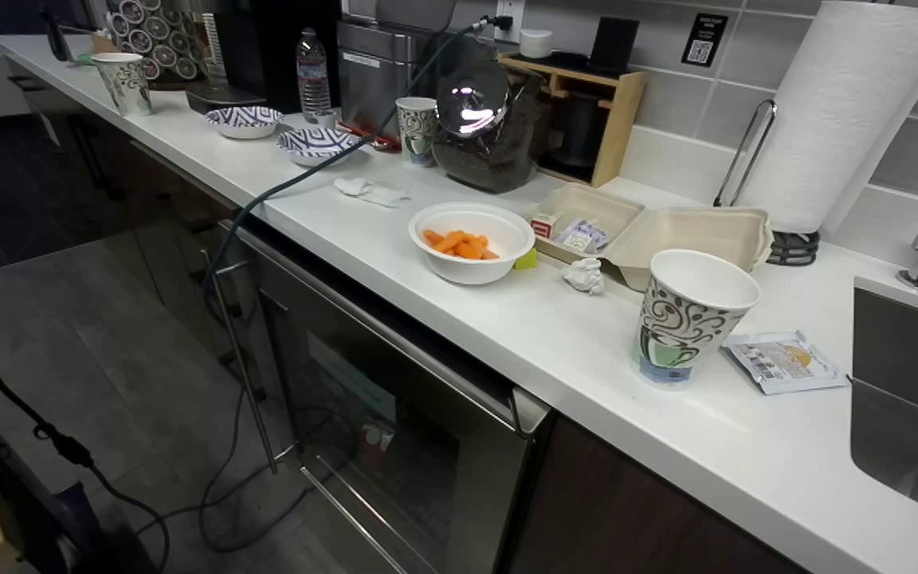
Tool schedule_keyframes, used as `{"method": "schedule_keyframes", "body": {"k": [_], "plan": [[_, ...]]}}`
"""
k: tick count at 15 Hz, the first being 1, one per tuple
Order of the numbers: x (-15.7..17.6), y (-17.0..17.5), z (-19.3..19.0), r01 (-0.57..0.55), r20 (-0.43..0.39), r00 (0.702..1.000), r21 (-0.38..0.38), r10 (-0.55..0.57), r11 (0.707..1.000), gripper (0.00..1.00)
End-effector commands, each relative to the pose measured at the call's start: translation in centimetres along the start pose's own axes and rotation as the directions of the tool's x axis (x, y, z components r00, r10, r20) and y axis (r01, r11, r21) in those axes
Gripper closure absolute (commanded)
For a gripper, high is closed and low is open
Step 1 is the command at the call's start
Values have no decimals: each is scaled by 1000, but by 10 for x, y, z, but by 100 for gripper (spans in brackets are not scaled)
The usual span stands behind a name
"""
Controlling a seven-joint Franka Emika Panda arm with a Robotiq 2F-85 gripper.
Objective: Remove the black box from the counter.
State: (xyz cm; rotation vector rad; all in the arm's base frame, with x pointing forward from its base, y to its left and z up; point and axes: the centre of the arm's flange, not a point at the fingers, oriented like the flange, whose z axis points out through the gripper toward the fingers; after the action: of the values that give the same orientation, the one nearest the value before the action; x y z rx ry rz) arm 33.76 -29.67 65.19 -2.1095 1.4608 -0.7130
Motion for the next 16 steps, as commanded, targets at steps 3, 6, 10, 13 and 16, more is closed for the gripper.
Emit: {"method": "schedule_keyframes", "body": {"k": [3, 6, 10, 13, 16], "plan": [[26, -69, -17, 98, -131, 988, 94, -85, 991, 97], [52, -105, -49, 183, -141, 976, 122, -165, 976, 97], [86, -152, -83, 283, -137, 956, 189, -260, 940, 97], [90, -194, -102, 377, -150, 925, 270, -348, 886, 97], [53, -184, -97, 375, -176, 926, 305, -335, 876, 90]]}}
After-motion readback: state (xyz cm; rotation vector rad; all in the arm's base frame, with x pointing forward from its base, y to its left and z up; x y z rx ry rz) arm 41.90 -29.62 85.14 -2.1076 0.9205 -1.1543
